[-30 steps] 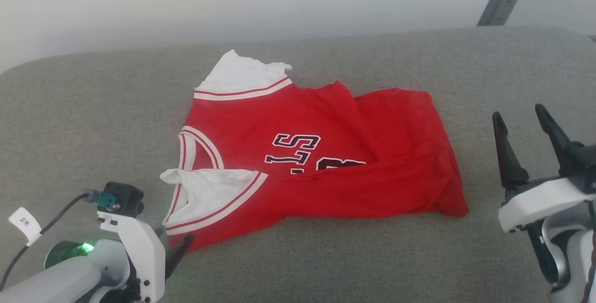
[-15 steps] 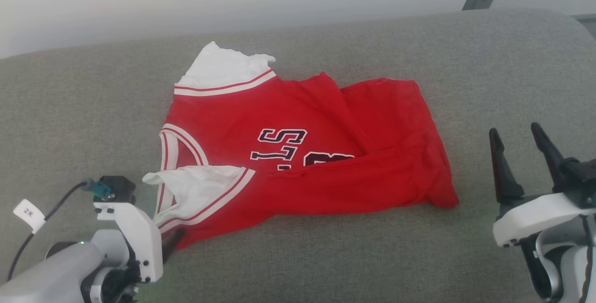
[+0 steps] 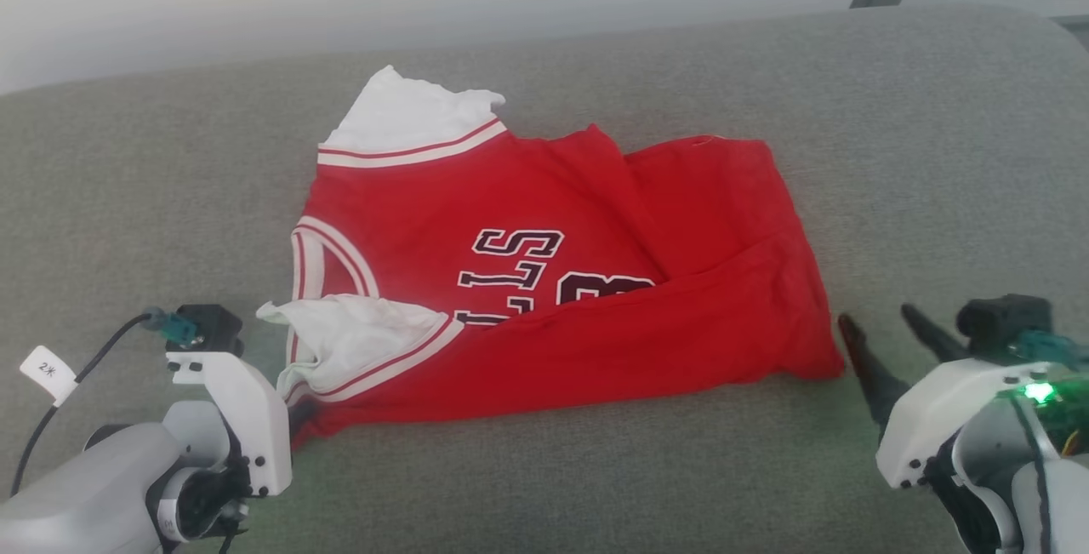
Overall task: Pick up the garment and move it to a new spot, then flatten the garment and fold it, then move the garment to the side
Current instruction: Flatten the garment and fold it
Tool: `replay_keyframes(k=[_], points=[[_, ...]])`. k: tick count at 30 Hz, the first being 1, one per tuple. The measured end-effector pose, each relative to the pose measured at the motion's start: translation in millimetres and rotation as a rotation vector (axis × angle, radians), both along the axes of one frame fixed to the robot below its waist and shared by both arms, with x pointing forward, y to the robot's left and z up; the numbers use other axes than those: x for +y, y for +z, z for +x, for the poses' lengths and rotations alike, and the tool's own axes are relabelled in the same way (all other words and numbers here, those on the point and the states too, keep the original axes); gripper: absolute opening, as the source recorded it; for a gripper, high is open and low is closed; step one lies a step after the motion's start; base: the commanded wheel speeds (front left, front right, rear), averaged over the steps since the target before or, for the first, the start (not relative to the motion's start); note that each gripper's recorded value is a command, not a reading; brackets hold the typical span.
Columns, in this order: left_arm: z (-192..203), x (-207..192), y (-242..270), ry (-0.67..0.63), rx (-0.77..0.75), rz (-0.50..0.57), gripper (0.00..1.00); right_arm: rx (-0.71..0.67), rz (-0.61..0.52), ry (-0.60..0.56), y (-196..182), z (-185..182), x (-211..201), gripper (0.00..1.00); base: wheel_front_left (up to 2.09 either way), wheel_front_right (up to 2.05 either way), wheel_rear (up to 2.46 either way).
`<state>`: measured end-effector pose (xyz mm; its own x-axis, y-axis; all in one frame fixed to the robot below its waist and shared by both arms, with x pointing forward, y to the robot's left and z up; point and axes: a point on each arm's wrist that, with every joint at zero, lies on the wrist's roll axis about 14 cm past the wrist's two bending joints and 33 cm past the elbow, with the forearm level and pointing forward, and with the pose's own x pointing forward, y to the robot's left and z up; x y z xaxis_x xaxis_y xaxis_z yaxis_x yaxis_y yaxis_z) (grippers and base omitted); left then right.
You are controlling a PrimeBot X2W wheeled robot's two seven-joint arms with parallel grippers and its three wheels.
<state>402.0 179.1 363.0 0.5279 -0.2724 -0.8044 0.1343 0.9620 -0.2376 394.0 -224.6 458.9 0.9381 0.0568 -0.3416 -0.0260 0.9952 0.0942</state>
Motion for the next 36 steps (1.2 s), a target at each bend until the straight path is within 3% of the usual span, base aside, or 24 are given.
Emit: replay_keyframes(k=[9, 19, 20, 21, 22, 36], points=[[2, 0, 1, -0.004, -0.009, -0.011, 0.0, 0.283, 0.024, 0.104, -44, 4, 19, 1.0, 0.0, 0.0, 0.0], [4, 0, -1, -0.003, -0.012, -0.023, 0.0, 0.533, 0.024, 0.145, -83, 11, 30, 1.0, 0.0, 0.0, 0.0], [4, 1, -1, -0.003, -0.013, -0.024, 0.0, 0.555, 0.026, 0.151, -85, 11, 31, 0.59, 0.0, 0.0, 0.0], [5, 1, -1, -0.001, -0.013, -0.026, 0.0, 0.571, 0.013, 0.16, -87, 12, 32, 0.08, 0.0, 0.0, 0.0], [5, 1, -1, -0.001, -0.015, -0.029, 0.0, 0.576, 0.004, 0.165, -88, 14, 31, 0.0, 0.0, 0.0, 0.0], [2, 9, 14, 0.003, -0.024, -0.033, 0.0, 0.544, -0.049, 0.204, -70, 28, 28, 0.0, 0.0, 0.0, 0.0]])
